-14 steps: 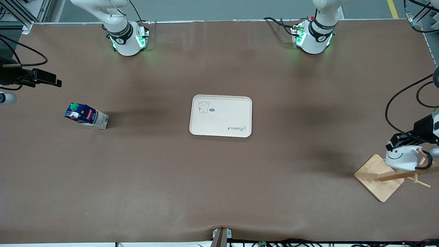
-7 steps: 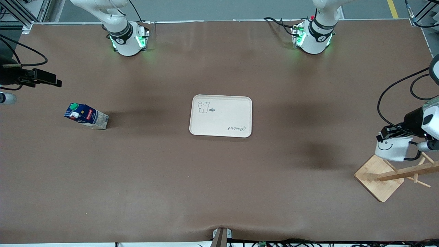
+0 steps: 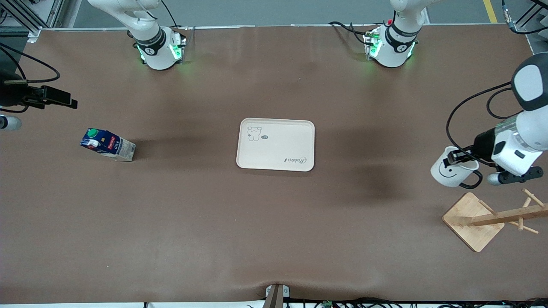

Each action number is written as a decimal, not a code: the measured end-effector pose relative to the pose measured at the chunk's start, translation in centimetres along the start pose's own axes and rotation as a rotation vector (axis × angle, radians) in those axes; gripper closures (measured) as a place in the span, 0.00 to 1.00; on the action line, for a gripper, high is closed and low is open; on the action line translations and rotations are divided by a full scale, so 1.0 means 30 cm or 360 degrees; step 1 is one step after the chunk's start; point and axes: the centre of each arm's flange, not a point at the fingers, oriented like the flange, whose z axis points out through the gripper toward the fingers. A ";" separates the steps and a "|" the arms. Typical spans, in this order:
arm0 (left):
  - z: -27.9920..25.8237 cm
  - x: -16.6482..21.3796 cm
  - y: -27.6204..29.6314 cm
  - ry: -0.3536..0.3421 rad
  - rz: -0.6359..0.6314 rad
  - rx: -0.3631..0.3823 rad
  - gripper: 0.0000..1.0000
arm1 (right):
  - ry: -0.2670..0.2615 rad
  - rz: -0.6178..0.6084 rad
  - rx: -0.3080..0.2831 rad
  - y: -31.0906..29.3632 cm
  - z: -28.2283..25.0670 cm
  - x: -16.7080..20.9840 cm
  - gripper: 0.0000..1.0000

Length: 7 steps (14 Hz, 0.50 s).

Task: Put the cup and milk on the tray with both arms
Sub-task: 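Carry the held mug over the white tray with the left gripper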

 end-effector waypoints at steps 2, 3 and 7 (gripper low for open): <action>0.010 -0.027 0.084 -0.0012 -0.0078 0.0005 0.90 | -0.0005 0.0001 0.0000 0.001 0.005 0.004 0.00; 0.017 -0.044 0.128 -0.0022 -0.0120 0.0002 0.90 | -0.0008 0.0001 0.0000 0.001 0.007 0.006 0.00; 0.076 -0.133 0.338 -0.0083 -0.0321 0.0010 0.90 | -0.0010 0.0003 0.0000 0.004 0.010 0.008 0.00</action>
